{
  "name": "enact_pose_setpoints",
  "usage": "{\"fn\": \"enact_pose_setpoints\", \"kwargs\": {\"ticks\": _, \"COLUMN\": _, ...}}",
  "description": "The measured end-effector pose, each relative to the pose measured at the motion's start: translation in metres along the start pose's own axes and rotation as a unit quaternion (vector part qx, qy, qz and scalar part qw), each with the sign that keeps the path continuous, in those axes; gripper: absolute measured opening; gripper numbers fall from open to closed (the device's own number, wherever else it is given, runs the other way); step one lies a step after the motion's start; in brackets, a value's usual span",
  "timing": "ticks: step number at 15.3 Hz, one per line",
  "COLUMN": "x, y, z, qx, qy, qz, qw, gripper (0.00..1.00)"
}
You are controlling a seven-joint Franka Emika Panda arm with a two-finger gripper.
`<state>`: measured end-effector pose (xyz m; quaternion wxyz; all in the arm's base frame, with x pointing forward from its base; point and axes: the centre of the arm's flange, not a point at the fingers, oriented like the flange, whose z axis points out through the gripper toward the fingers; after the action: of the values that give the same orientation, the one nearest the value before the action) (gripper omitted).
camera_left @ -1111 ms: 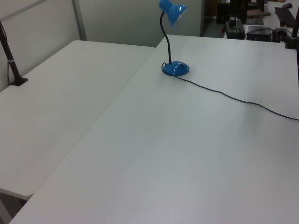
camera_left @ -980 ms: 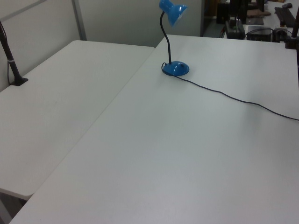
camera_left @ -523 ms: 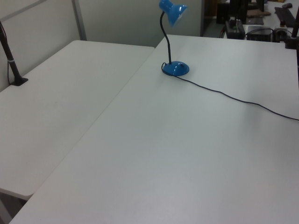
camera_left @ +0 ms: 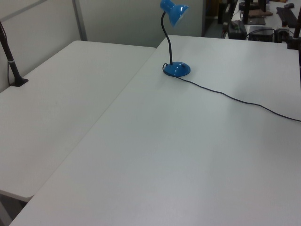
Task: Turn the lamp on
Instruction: 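Move the gripper over the blue lamp base and lower it onto the switch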
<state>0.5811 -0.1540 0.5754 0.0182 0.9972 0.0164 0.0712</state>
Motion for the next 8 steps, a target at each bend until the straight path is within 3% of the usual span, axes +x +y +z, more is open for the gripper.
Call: {"fn": "enact_pose_setpoints", "kwargs": {"ticks": 8, "x": 0.058, "y": 0.049, "z": 0.157, "qx": -0.065, "qy": 0.113, "qz": 0.021, "qw": 0.9913, "gripper": 0.01}}
